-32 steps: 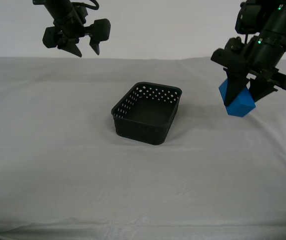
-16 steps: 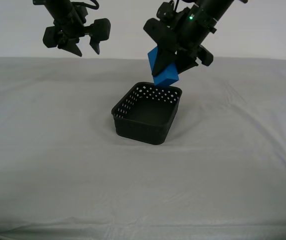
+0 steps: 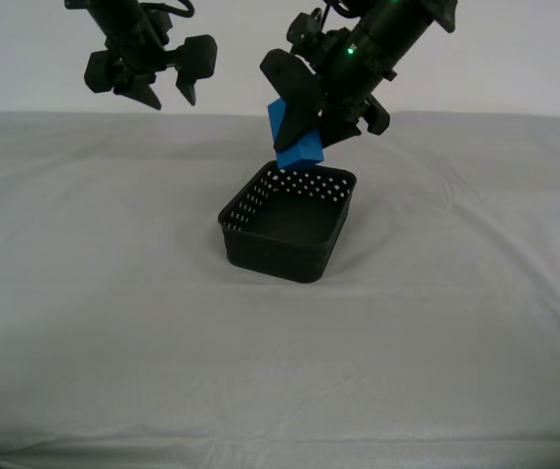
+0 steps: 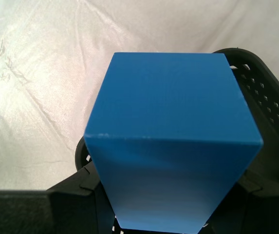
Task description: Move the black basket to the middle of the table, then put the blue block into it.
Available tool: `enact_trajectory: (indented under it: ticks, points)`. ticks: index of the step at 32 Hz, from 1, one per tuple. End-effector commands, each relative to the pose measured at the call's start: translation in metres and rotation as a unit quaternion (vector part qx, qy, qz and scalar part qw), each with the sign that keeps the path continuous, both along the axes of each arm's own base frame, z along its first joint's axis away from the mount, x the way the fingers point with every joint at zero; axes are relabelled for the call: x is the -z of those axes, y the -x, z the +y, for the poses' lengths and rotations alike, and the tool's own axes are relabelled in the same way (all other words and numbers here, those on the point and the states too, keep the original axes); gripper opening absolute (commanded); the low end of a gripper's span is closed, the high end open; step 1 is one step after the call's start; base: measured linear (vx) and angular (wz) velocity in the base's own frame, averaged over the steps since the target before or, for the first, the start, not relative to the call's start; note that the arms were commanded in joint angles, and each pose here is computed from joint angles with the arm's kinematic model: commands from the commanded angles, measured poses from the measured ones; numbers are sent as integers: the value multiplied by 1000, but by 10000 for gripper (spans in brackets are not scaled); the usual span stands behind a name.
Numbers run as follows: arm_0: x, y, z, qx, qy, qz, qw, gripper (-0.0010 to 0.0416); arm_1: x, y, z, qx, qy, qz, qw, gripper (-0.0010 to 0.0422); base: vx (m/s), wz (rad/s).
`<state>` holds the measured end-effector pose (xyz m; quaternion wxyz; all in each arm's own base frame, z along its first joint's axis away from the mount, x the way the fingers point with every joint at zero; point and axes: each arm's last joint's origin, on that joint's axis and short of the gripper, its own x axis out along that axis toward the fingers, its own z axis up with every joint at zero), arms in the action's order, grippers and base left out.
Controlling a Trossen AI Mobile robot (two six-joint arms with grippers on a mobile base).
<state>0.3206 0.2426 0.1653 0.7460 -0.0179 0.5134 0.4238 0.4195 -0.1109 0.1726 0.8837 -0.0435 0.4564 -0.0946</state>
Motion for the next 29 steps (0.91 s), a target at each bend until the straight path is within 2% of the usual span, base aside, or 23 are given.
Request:
enact_trajectory:
  ticks: [1, 3, 6, 9, 29]
  points:
    - [-1, 0, 0, 3, -2, 2, 1000, 237, 0, 0, 0, 2, 0, -1, 1000, 270, 0, 0]
    - [-1, 0, 1, 2, -2, 2, 1000, 298, 0, 0, 0, 2, 0, -1, 1000, 270, 0, 0]
    - [0, 1, 1, 2, -1, 3, 1000, 355, 0, 0, 0, 2, 0, -1, 1000, 270, 0, 0]
    - [0, 2, 2, 2, -2, 5, 1000, 392, 0, 0, 0, 2, 0, -1, 1000, 270, 0, 0]
    - [-1, 1, 3, 2, -4, 2, 1000, 387, 0, 0, 0, 2, 0, -1, 1000, 270, 0, 0]
